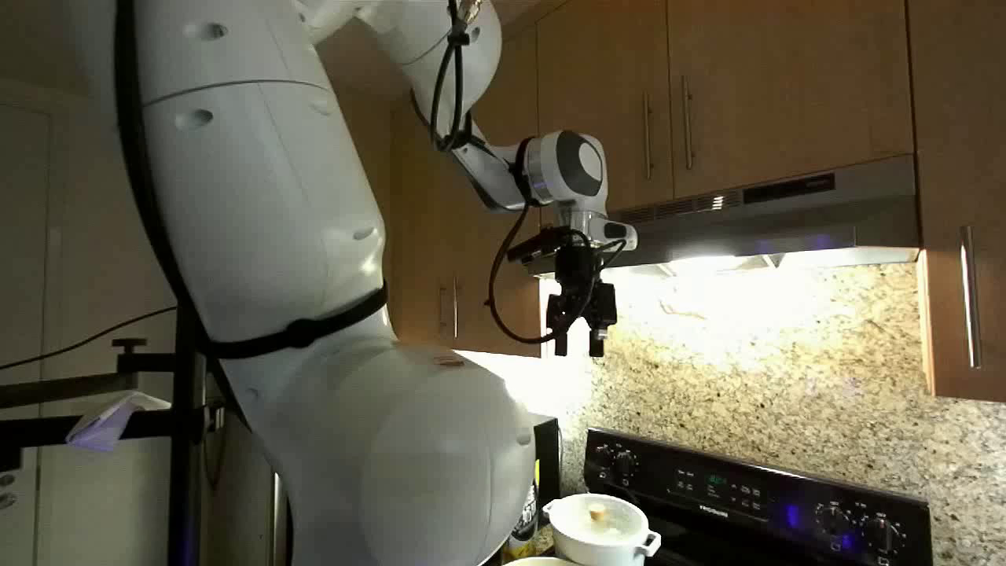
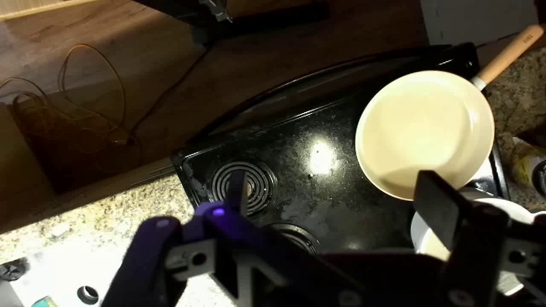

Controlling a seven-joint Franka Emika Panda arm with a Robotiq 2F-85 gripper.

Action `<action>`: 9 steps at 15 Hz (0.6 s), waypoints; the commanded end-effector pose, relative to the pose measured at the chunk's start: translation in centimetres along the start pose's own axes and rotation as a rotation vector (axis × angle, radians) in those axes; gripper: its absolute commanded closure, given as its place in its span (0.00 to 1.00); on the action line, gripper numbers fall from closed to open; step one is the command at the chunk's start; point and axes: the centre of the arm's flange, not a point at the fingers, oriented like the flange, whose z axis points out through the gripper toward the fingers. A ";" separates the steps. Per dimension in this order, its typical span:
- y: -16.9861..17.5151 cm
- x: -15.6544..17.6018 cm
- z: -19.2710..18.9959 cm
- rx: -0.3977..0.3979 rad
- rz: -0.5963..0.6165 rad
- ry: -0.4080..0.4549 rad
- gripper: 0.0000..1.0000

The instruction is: Turn off the light above the stove

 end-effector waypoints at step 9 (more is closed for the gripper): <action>3.6 2.6 -5.3 -0.015 0.019 0.066 0.00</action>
